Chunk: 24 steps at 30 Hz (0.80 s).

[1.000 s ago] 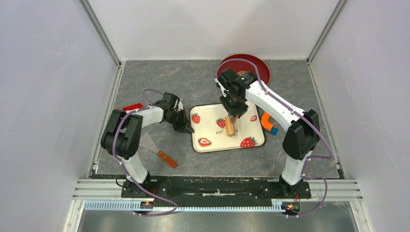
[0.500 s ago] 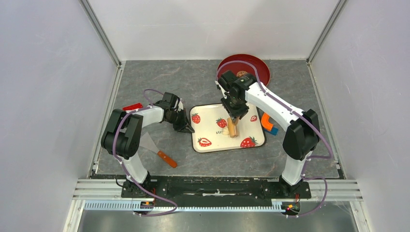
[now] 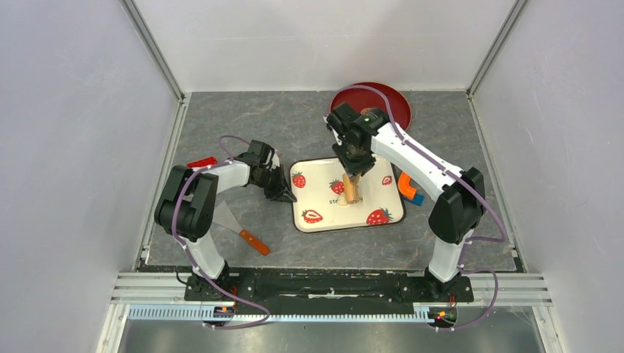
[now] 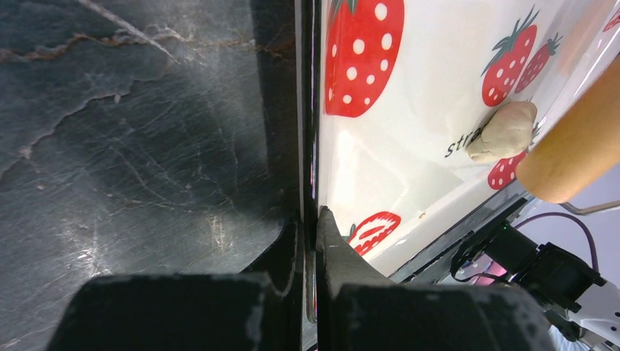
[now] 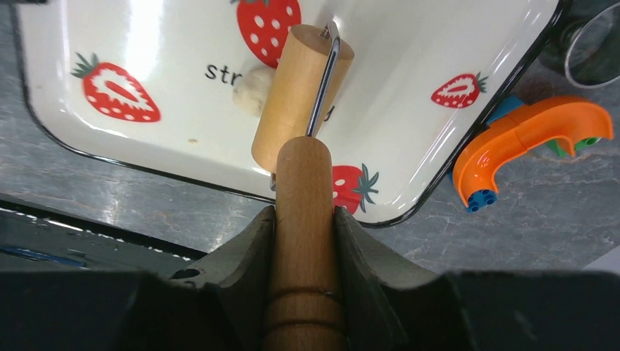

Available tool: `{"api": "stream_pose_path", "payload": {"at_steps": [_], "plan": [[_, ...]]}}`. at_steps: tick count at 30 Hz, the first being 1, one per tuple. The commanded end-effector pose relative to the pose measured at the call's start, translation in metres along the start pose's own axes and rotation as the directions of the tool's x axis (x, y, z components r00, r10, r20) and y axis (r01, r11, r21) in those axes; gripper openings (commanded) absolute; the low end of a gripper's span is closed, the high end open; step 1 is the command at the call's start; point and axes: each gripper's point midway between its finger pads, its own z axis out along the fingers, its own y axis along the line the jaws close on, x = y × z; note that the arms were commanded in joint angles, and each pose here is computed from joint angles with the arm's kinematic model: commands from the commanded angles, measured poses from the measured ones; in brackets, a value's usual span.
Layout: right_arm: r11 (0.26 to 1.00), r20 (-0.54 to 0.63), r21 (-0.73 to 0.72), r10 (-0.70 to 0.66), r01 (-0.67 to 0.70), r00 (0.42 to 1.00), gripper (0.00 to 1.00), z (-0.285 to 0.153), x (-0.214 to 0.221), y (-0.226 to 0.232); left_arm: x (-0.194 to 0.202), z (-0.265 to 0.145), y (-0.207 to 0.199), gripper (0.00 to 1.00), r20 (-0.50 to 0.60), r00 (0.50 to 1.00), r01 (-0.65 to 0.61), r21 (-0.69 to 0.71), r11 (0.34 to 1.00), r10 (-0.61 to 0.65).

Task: Roll out the dumpling wrappers from the dough

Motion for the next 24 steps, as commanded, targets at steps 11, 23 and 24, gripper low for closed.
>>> {"api": "stream_pose_path", "payload": {"at_steps": [11,23,24], "plan": [[1.000,0.065,-0.023,0.000,0.001,0.998,0.00,-0.019,-0.016,0.006,0.022,0.017,0.040,0.02,-0.059,0.998,-0.008,-0.170,0.985,-0.003],[0.998,0.017,-0.066,-0.025,0.026,1.000,0.00,0.001,-0.007,0.018,0.022,0.018,0.040,0.02,-0.058,0.998,-0.008,-0.172,0.985,-0.002],[0.998,0.013,-0.064,-0.027,0.028,1.000,0.00,0.003,-0.006,0.018,0.023,0.018,0.041,0.02,-0.060,0.998,-0.008,-0.173,0.985,-0.002]]}}
